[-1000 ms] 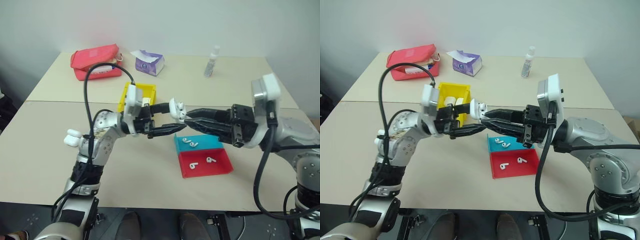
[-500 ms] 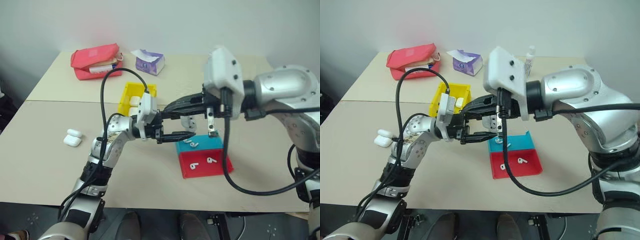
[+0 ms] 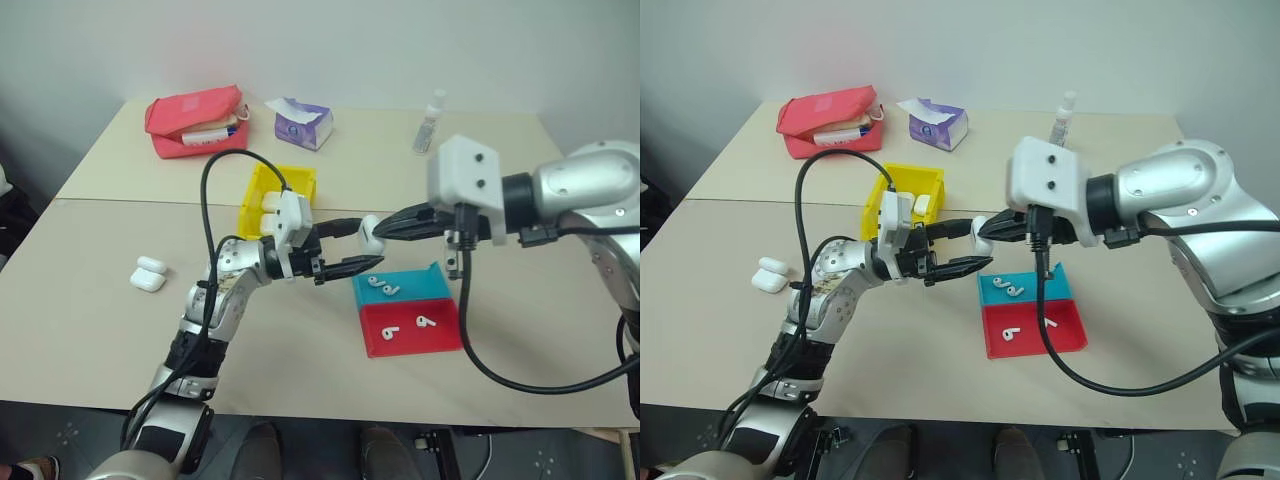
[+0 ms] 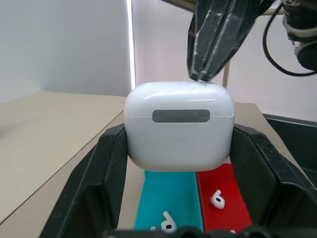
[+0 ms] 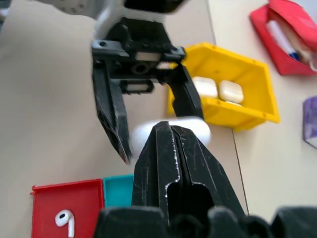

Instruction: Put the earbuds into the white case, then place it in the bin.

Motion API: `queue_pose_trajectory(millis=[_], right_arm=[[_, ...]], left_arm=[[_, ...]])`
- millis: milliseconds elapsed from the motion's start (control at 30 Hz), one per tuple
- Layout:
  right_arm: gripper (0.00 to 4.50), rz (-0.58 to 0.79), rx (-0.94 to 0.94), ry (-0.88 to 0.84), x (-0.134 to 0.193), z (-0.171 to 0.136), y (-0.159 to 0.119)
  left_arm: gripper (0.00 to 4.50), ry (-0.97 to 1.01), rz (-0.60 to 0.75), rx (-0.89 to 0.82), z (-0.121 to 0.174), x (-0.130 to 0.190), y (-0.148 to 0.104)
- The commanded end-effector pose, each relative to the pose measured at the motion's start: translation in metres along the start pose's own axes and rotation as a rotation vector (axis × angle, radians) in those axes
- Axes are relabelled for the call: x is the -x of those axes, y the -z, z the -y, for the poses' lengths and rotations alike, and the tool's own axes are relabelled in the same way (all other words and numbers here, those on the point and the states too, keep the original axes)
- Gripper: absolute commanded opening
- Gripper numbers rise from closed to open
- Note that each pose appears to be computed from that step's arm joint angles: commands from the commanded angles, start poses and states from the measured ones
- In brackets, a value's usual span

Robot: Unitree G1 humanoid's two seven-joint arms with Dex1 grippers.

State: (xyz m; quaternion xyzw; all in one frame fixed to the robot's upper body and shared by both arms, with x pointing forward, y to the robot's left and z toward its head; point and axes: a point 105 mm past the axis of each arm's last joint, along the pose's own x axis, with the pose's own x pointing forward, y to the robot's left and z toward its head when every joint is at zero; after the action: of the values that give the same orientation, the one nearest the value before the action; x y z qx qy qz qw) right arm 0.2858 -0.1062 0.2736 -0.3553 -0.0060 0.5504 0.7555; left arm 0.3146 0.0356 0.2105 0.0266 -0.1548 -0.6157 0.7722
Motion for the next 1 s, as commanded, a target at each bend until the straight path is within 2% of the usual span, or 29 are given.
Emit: queue_pose_trajectory(millis=[33,100,200,333,400,633,700,800,833,1000], right_arm=[[0.02,0.158,-0.024,0.163,0.016,0.015,-0.012],[0.02,0.224,-0.098,0.218,0.021,0.015,-0.009],[0.02,0.250,-0.178,0.282,0.020,0.009,0.003],[0.02,0.199,-0.254,0.374,-0.001,-0.005,0.026],[0.02,0.205,-0.267,0.380,-0.007,-0.010,0.025],[0.02,0.248,-0.319,0.398,-0.014,-0.015,0.019],[0.00,0.243,-0.323,0.396,-0.015,-0.016,0.021],[0.00,0.241,-0.329,0.391,-0.017,-0.018,0.022],[0.00,0.244,-0.332,0.390,-0.017,-0.018,0.022],[0.00,0.260,-0.347,0.395,-0.019,-0.017,0.021]], left_arm=[[2.78,-0.127,0.088,-0.131,-0.013,0.004,-0.031],[2.78,-0.274,0.106,-0.143,-0.026,0.008,-0.033],[2.78,-0.499,0.114,-0.169,-0.046,0.017,-0.034],[2.78,-0.920,-0.014,-0.185,-0.085,0.047,-0.009],[2.78,-1.019,-0.054,-0.162,-0.093,0.056,0.002],[2.78,-1.067,-0.147,-0.154,-0.103,0.055,0.024],[3.51,-1.053,-0.170,-0.135,-0.105,0.053,0.028],[4.35,-1.042,-0.190,-0.157,-0.109,0.052,0.030],[4.48,-1.045,-0.192,-0.161,-0.111,0.053,0.030],[4.48,-1.050,-0.217,-0.214,-0.112,0.064,0.025]])
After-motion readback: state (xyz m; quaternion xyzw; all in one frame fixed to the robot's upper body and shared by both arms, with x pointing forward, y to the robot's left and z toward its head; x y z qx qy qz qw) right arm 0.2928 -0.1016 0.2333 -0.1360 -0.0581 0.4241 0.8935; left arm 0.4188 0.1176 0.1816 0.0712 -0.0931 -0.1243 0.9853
